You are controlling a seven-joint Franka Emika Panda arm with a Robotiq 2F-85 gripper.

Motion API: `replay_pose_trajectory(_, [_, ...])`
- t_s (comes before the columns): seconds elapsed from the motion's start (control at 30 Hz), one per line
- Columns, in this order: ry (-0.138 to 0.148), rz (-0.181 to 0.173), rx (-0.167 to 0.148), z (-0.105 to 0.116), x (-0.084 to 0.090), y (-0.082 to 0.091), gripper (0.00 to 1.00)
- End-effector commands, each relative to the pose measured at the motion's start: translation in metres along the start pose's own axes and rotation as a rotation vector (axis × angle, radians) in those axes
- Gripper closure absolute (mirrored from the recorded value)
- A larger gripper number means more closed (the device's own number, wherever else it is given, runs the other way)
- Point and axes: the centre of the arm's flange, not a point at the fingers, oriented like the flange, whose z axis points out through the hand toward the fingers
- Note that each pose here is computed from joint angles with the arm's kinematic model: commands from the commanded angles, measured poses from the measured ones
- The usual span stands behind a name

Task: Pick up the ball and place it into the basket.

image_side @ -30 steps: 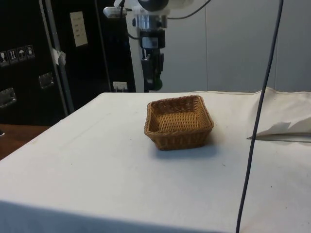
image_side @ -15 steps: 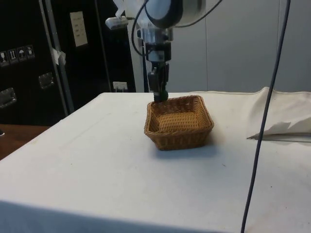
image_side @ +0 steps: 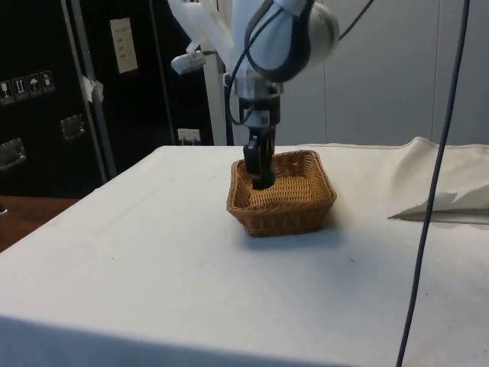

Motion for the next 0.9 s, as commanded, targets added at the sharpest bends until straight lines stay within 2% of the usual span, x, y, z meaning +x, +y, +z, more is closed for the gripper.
replay_pose_trajectory(0.0, [0.009,0.005,-0.004,0.003,-0.001,-0.003,0.99])
replay_pose_trajectory(0.13, [0.011,0.006,-0.013,0.012,-0.003,-0.011,0.99])
replay_pose_trajectory(0.3, [0.003,0.003,-0.023,0.017,-0.002,-0.011,0.99])
replay_pose_trajectory(0.4, [0.006,0.005,-0.019,0.015,-0.002,-0.011,0.97])
replay_pose_trajectory(0.43, [0.006,0.005,-0.020,0.015,-0.002,-0.010,0.93])
replay_pose_trajectory(0.5, [0.006,0.005,-0.020,0.015,-0.002,-0.010,0.73])
replay_pose_trajectory(0.53, [0.005,0.004,-0.020,0.015,-0.002,-0.010,0.56])
replay_pose_trajectory(0.57, [0.005,0.005,-0.020,0.015,-0.002,-0.009,0.47])
replay_pose_trajectory(0.6, [0.005,0.005,-0.023,0.016,-0.002,-0.010,0.38])
replay_pose_trajectory(0.63, [0.005,0.005,-0.020,0.015,-0.002,-0.009,0.38])
replay_pose_trajectory(0.77, [0.004,0.005,-0.020,0.015,-0.002,-0.009,0.03])
replay_pose_trajectory(0.8, [0.004,0.005,-0.020,0.015,-0.002,-0.009,0.00])
replay_pose_trajectory(0.87, [0.004,0.005,-0.020,0.015,-0.002,-0.009,0.00])
